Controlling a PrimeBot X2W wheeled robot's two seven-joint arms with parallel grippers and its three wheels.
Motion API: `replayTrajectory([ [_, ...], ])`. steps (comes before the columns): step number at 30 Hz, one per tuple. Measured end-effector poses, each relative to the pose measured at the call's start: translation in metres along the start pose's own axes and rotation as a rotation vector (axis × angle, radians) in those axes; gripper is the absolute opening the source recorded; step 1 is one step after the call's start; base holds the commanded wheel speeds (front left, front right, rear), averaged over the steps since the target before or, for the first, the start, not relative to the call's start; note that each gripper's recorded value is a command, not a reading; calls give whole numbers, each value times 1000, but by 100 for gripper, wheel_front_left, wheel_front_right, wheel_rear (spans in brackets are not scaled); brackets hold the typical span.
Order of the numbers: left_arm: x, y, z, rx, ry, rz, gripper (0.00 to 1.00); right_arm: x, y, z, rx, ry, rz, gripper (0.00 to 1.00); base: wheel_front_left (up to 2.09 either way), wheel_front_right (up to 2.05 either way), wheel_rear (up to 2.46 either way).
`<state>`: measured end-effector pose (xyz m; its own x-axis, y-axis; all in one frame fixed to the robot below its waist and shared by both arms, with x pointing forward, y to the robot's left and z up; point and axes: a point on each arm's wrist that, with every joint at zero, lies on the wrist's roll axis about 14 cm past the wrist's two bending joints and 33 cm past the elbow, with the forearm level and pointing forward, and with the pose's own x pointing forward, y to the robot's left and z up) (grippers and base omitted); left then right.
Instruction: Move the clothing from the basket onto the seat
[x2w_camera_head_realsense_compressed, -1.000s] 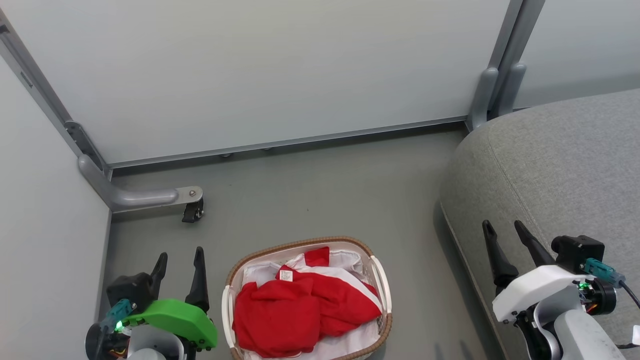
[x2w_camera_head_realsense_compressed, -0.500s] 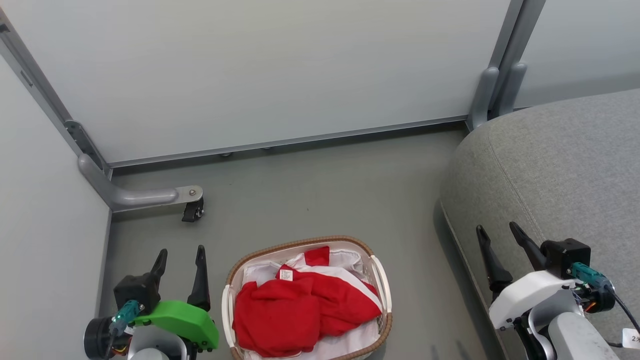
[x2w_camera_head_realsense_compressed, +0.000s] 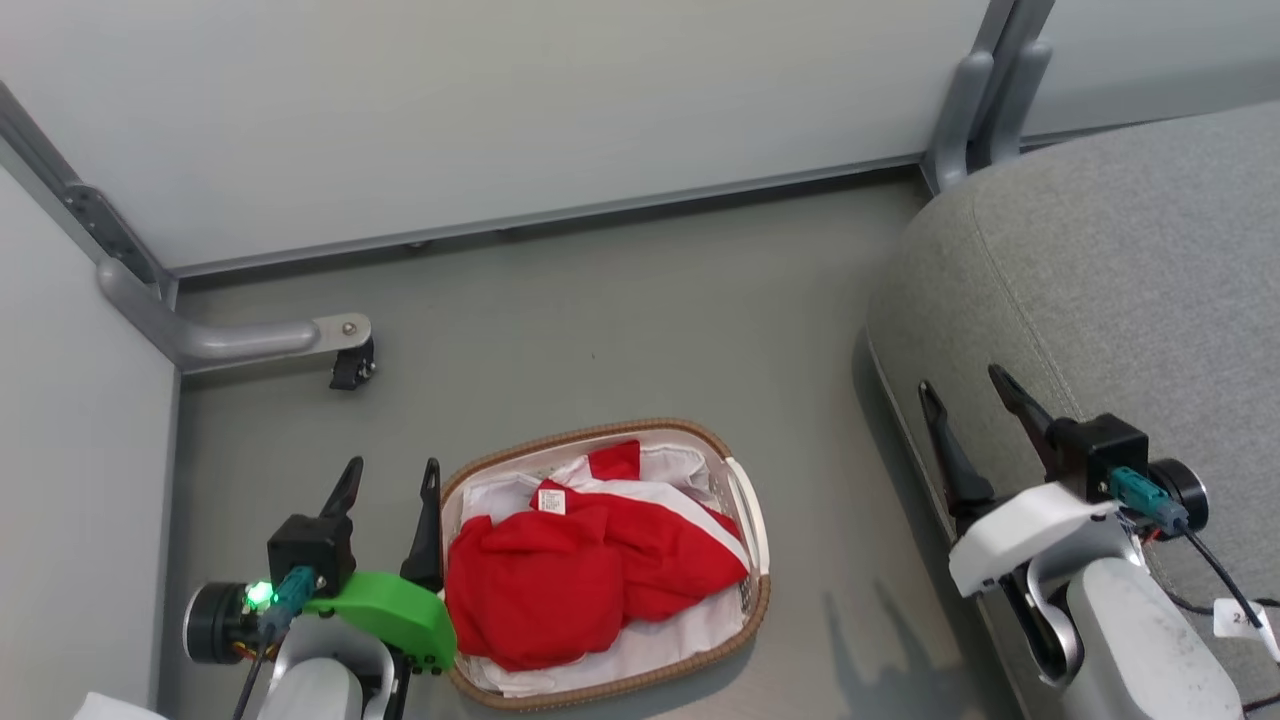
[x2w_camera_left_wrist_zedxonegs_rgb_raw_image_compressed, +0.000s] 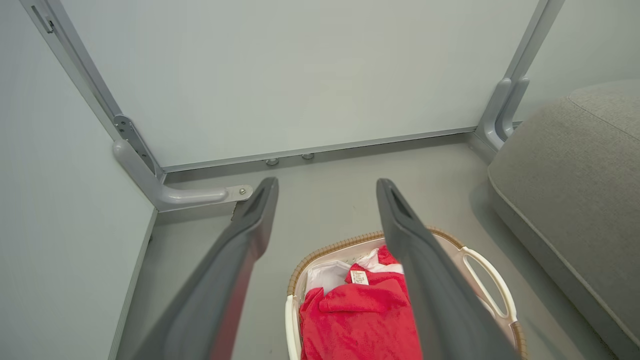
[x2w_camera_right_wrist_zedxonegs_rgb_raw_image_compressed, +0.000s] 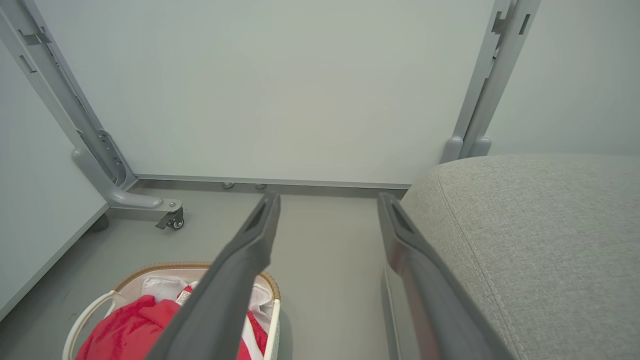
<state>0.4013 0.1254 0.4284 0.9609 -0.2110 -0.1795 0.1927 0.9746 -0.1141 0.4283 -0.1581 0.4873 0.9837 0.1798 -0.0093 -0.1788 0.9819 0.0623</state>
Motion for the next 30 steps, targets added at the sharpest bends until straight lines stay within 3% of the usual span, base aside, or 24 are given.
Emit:
replayTrajectory([
  [13,76,-23,-45,133,114,-160,100,62,7,2,-71,-60,55,100,0,0,0],
  [30,113,-62,-175,132,384,-361,100,94,-16,-67,-72,58,26,100,0,0,0],
])
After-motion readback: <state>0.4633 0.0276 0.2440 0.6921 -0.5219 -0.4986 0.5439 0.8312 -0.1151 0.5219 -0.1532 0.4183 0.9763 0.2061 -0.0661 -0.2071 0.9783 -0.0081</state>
